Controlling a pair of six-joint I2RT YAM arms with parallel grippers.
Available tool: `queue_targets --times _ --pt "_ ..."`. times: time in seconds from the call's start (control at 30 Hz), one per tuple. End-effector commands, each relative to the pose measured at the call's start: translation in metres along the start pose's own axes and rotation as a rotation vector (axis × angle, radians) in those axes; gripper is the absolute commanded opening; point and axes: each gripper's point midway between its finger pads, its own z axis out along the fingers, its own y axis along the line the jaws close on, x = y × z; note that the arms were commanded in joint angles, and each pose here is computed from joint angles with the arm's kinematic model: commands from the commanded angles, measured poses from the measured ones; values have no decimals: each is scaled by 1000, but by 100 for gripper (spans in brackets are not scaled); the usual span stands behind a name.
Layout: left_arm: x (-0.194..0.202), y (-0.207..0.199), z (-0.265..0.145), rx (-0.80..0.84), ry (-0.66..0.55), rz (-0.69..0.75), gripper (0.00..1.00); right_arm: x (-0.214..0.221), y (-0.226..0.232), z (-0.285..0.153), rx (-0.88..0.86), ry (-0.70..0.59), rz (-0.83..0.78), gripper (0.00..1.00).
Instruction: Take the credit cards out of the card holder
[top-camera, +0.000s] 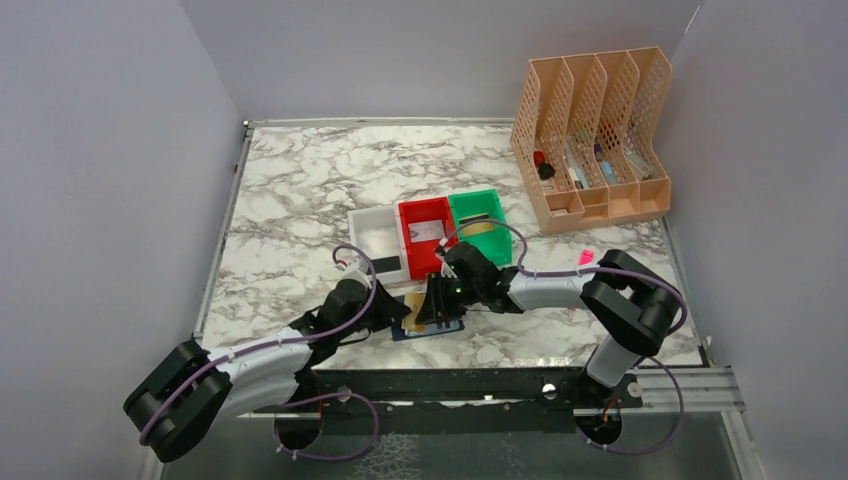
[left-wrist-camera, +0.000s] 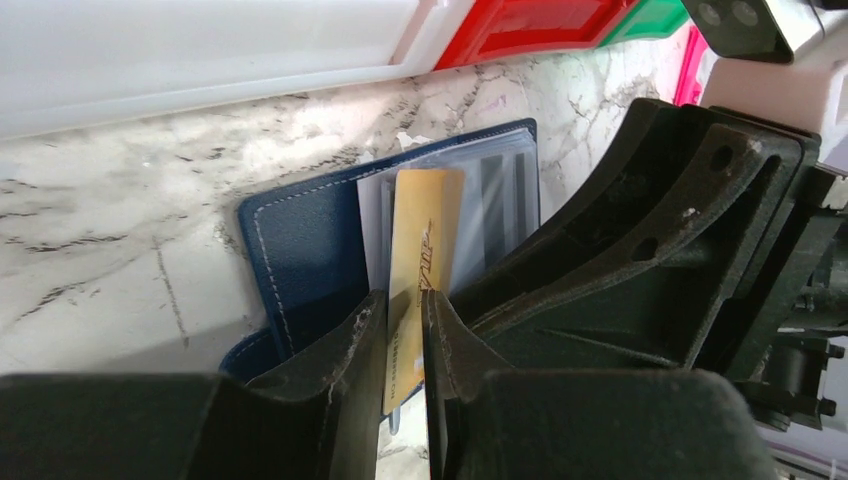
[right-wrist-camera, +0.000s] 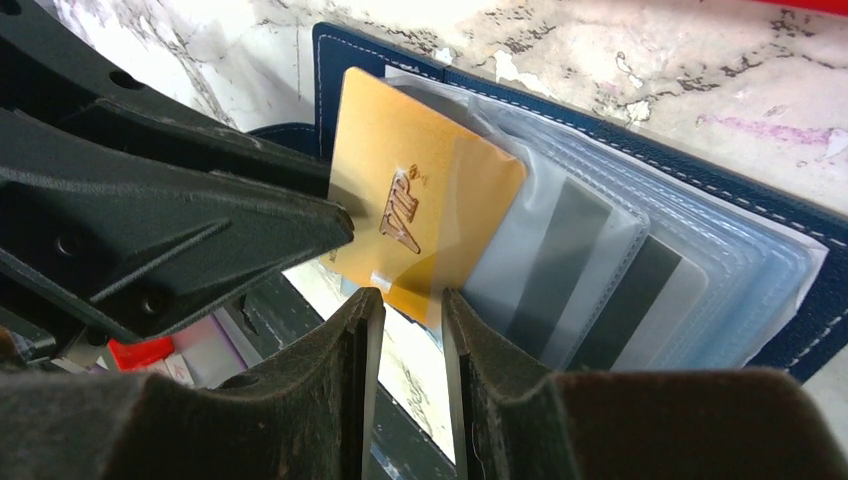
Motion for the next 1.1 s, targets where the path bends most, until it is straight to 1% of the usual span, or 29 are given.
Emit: queue_targets --times 0.0,0.13,0.3,0.47,0.7,0.97,1.07 --pt "9 -13 -2 73 52 5 23 31 -58 5 205 66 35 35" --pt "10 -14 1 70 64 17 23 32 -59 6 211 67 40 35" --pt "11 -8 2 41 58 1 13 31 -61 4 226 61 44 35" --pt "2 -2 -1 -5 13 -6 4 27 -63 1 250 44 38 35" --pt "-22 5 -17 -125 -60 70 6 21 -56 -2 242 25 28 35" --pt "-33 -3 -25 -133 -88 97 6 13 -46 -10 228 3 15 35" --pt "-39 -10 -26 -120 -104 108 4 8 -32 -15 177 -7 -10 35"
